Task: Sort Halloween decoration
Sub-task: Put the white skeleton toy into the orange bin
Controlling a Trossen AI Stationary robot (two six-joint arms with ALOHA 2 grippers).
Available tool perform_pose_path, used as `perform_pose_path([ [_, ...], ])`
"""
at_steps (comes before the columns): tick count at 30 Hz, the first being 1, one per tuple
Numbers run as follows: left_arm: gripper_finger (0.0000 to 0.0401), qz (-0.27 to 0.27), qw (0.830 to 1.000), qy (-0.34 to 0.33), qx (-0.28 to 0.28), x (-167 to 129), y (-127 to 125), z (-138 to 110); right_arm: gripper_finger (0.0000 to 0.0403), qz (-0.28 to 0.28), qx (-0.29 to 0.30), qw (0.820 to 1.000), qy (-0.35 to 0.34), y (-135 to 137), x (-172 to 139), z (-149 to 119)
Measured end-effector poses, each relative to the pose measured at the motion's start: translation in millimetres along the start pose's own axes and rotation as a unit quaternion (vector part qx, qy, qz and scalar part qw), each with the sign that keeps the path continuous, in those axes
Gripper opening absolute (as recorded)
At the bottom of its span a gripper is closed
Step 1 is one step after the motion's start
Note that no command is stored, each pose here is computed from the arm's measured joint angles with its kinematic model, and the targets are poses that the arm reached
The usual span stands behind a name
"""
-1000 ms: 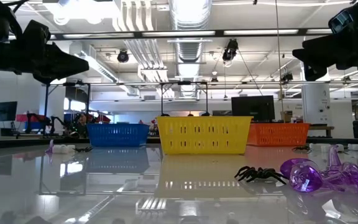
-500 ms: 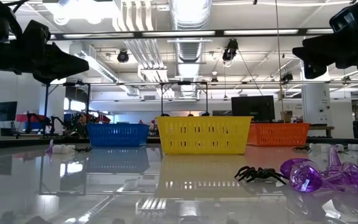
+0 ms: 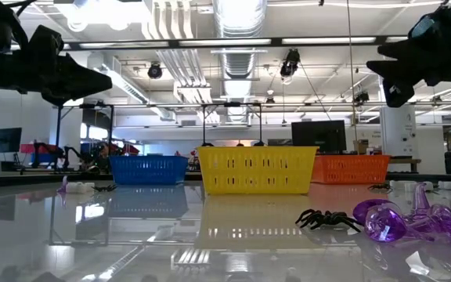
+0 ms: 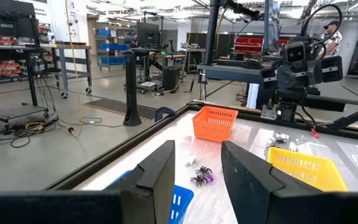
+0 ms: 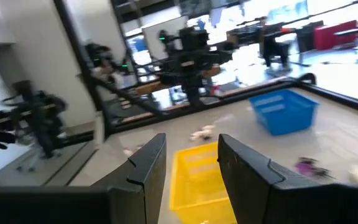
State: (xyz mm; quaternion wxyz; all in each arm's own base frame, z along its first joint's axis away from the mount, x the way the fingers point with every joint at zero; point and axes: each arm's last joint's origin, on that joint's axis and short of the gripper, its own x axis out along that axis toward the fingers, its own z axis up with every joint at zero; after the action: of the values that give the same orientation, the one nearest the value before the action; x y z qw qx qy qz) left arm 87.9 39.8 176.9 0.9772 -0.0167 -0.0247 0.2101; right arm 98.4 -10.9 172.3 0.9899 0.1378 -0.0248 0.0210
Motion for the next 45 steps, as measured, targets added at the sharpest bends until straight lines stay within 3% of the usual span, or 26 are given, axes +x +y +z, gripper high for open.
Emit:
perform_pose_path([
  [38,0.0114,0.008,1.0,-0.023,-0.001,-0.1,0.4,4.5,0.0137,-0.013,-0.004,1.0,-0.001,-0.9,0.0,-0.4],
  [45,0.0114,0.01,0.997,-0.029,0.066,0.0,0.4,5.6,0.0137,-0.013,-0.004,1.0,-0.001,-0.9,0.0,-0.4],
])
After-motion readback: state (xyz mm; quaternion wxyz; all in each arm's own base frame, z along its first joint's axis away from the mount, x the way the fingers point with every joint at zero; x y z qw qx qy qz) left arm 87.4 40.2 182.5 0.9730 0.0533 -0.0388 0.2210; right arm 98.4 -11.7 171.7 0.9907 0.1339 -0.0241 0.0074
